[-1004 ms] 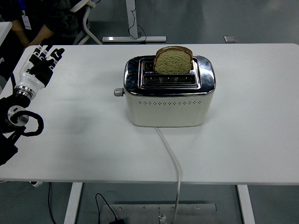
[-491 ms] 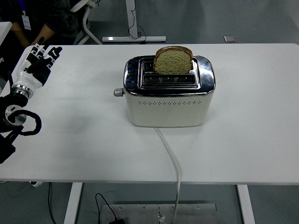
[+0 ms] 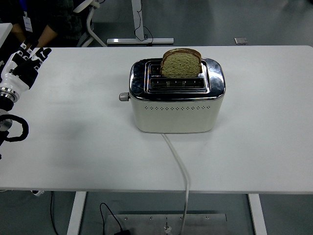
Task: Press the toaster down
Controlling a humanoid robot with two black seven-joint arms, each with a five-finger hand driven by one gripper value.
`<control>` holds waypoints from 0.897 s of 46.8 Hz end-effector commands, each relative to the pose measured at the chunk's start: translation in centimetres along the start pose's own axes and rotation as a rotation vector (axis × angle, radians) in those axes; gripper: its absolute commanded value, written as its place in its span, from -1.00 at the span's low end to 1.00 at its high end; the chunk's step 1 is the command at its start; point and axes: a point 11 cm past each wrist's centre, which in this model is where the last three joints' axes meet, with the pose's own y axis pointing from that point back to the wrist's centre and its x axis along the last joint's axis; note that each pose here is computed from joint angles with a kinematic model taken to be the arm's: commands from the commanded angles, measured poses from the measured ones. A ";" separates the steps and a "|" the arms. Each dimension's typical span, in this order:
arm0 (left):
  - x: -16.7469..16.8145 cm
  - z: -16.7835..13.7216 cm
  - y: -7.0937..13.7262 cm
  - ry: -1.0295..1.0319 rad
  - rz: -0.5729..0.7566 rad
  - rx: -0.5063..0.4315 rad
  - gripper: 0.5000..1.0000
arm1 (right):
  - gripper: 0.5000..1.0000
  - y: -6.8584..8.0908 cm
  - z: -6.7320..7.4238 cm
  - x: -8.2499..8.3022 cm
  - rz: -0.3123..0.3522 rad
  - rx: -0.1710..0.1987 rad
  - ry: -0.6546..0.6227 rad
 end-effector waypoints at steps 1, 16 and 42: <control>0.3 0.4 0.1 -0.029 -0.001 0.001 1.00 | 0.99 0.0 0.0 0.0 0.001 0.000 -0.001; 0.0 1.4 0.2 -0.238 -0.070 0.031 1.00 | 0.99 0.0 0.0 0.0 -0.001 0.000 0.000; -2.9 3.3 1.3 -0.587 -0.280 0.071 1.00 | 0.99 0.0 0.0 0.0 0.000 0.000 0.000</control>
